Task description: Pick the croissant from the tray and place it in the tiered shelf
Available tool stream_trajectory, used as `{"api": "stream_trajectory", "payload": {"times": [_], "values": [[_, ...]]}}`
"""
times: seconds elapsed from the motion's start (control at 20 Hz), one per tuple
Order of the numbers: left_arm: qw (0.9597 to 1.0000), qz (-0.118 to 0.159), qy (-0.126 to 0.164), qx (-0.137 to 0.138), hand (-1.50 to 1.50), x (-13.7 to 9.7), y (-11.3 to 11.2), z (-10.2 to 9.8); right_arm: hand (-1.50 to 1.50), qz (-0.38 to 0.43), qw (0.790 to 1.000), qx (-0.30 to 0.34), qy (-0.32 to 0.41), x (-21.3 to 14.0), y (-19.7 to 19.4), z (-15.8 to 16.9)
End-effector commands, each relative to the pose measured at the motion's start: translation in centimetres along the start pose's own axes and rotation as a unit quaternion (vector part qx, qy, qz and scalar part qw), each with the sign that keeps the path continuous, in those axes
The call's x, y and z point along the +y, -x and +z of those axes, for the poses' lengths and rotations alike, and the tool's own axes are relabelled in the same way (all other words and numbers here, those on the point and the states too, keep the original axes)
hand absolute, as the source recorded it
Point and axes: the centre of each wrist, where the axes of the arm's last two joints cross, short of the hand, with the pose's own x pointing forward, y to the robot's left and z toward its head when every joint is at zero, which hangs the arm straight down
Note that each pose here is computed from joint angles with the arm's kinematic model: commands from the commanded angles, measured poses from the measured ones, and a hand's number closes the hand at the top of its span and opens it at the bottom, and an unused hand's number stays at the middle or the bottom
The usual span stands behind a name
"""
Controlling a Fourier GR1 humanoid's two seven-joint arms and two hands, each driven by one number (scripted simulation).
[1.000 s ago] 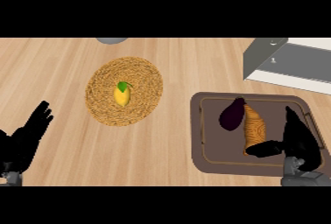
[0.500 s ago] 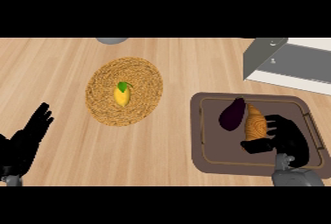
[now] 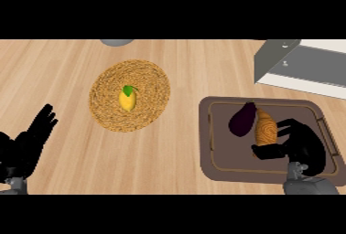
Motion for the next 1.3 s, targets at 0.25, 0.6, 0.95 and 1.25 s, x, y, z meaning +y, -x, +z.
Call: {"api": "stream_trajectory", "payload": {"times": [0.25, 0.6, 0.95, 1.25], "values": [[0.9999, 0.000, 0.016, -0.006, 0.00, -0.6, -0.5, -0.1, 1.50, 0.098, 0.959, -0.265, 0.027, -3.0, -1.0, -0.2], [1.0000, 0.000, -0.003, 0.004, 0.00, -0.2, -0.4, 0.9, 1.50, 0.116, 0.879, -0.461, 0.036, -10.0, 2.1, -2.7], [0.9999, -0.001, -0.010, -0.002, 0.00, -0.1, 0.5, 0.7, 1.50, -0.026, 0.883, -0.468, 0.005, -15.7, 4.7, -2.0], [1.0000, 0.005, -0.005, 0.005, 0.00, 0.0, -0.2, 0.2, 1.50, -0.117, 0.872, -0.475, 0.012, -22.1, 8.0, -0.2]]}}
